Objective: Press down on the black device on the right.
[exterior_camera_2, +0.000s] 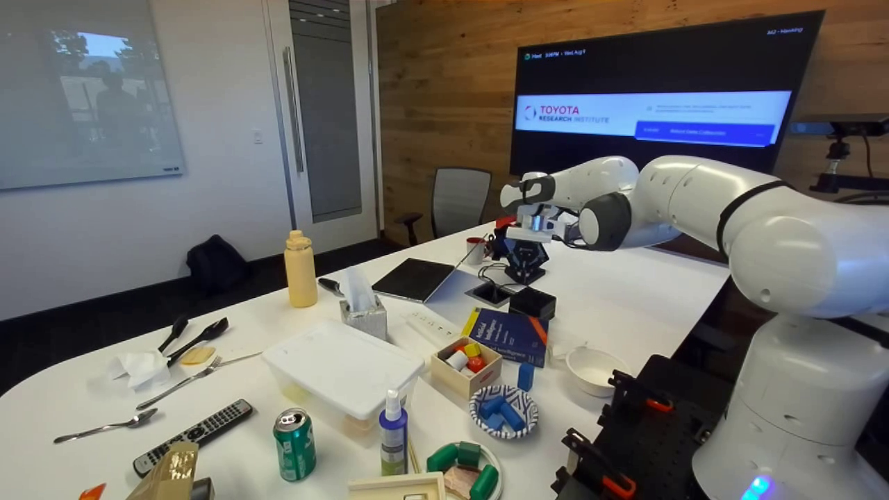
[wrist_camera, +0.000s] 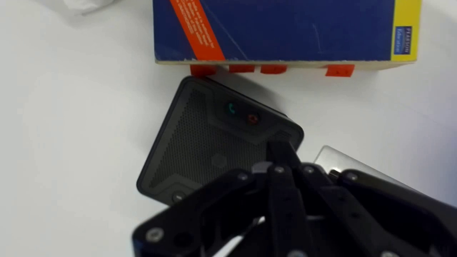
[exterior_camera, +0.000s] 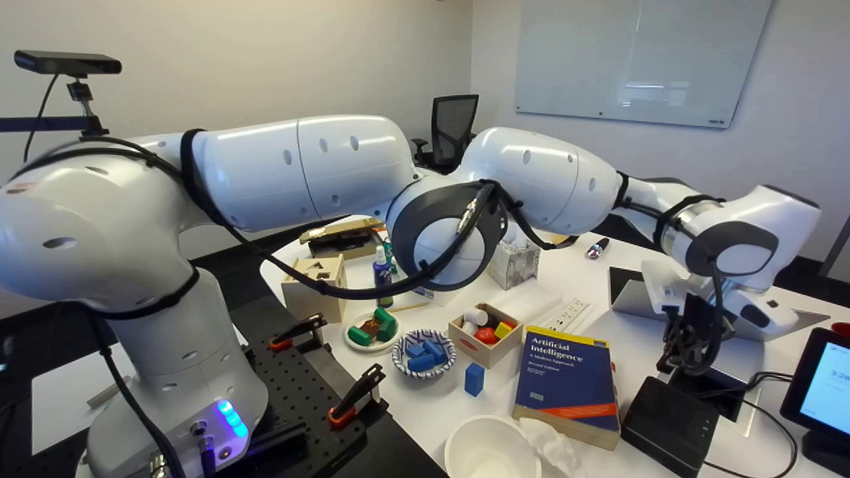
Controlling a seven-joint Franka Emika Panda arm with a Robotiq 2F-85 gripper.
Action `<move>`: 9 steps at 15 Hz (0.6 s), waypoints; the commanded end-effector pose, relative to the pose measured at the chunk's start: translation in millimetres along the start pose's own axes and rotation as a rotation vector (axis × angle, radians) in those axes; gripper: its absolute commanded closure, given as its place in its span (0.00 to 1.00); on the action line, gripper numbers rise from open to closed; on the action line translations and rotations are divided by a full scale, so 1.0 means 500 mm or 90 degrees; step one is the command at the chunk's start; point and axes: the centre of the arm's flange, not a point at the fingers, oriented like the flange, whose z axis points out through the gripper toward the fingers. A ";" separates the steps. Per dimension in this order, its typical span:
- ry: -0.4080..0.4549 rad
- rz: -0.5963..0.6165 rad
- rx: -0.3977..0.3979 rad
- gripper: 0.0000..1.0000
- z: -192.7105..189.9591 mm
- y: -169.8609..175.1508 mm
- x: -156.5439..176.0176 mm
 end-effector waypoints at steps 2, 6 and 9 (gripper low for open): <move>-0.008 -0.019 0.016 1.00 -0.214 -0.021 -0.078; -0.066 -0.106 0.007 0.66 -0.317 -0.032 -0.202; -0.072 -0.151 -0.003 0.42 -0.362 -0.049 -0.268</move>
